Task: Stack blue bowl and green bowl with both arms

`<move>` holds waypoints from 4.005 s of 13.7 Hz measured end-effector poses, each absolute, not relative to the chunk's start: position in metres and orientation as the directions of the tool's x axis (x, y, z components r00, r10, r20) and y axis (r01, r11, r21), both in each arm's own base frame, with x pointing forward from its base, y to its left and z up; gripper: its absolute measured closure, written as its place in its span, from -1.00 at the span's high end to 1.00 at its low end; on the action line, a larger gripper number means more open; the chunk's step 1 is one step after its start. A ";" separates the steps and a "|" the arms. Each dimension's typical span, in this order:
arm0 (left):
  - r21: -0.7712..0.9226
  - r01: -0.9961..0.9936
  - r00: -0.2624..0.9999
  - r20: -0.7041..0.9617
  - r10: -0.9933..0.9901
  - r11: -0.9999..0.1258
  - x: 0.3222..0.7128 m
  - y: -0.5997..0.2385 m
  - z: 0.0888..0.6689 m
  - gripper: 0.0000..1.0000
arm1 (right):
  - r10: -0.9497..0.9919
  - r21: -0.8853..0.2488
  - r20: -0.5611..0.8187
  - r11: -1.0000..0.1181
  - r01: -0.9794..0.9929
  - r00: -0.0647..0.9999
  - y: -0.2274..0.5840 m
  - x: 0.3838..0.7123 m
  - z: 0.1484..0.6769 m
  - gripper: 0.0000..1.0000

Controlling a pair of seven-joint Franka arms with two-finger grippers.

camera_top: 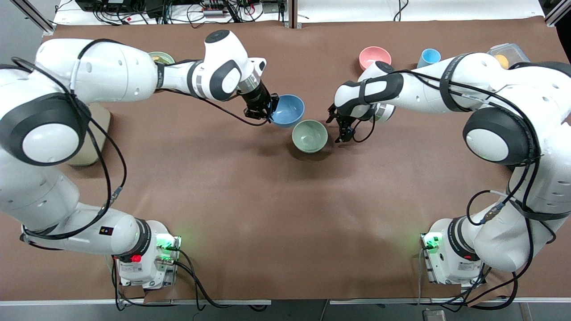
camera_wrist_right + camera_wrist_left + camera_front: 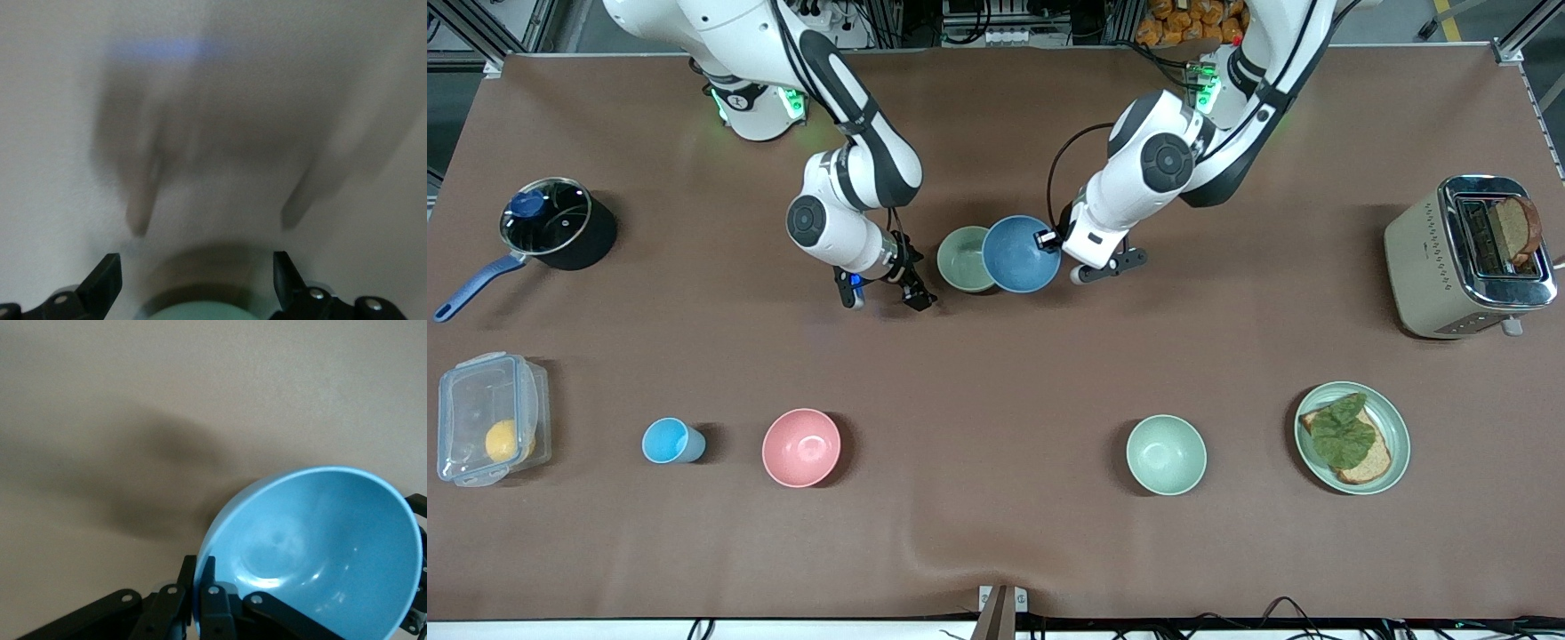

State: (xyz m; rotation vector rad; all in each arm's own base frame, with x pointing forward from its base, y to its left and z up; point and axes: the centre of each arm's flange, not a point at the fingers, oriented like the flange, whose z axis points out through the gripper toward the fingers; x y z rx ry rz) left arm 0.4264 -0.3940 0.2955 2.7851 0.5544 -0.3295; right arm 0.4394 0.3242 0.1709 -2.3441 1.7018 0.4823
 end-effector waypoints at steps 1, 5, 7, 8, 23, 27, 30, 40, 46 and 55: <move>0.215 0.412 0.896 -0.275 0.350 -0.886 0.425 -0.404 0.292 -0.89 | -0.879 0.024 -0.389 -0.309 -0.951 0.276 0.324 0.440 0.169 1.00; 0.176 0.443 0.880 -0.272 0.389 -0.879 0.417 -0.445 0.280 -0.89 | -0.864 0.003 -0.422 -0.306 -0.952 0.276 0.324 0.442 0.170 1.00; 0.172 0.455 0.872 -0.286 0.398 -0.874 0.417 -0.455 0.275 -0.89 | -0.862 0.001 -0.423 -0.308 -0.951 0.279 0.324 0.442 0.170 1.00; 0.172 0.457 0.870 -0.292 0.398 -0.873 0.416 -0.460 0.272 -0.89 | -0.862 0.001 -0.423 -0.309 -0.951 0.279 0.324 0.442 0.170 1.00; 0.125 0.472 0.855 -0.305 0.419 -0.873 0.406 -0.493 0.238 -0.89 | -0.852 -0.005 -0.430 -0.328 -0.945 0.298 0.329 0.442 0.172 1.00; 0.122 0.449 0.870 -0.286 0.402 -0.885 0.407 -0.496 0.241 -0.48 | -0.849 -0.009 -0.434 -0.331 -0.944 0.302 0.331 0.444 0.175 1.00; 0.091 0.444 0.868 -0.291 0.403 -0.891 0.414 -0.495 0.250 0.16 | -0.827 -0.007 -0.452 -0.372 -0.928 0.335 0.332 0.444 0.182 1.00; 0.044 0.493 0.862 -0.160 0.481 -0.869 0.506 -0.423 0.361 1.00 | -0.779 -0.010 -0.289 -0.579 -0.815 0.557 0.229 0.491 0.215 1.00; 0.042 0.470 0.881 -0.079 0.466 -0.882 0.573 -0.330 0.475 1.00 | -0.634 -0.066 -0.365 -0.712 -0.699 0.681 0.063 0.526 0.296 1.00; -0.029 0.281 0.959 0.027 0.280 -0.959 0.599 -0.176 0.577 1.00 | -0.528 -0.039 -0.374 -0.813 -0.582 0.763 -0.067 0.558 0.400 1.00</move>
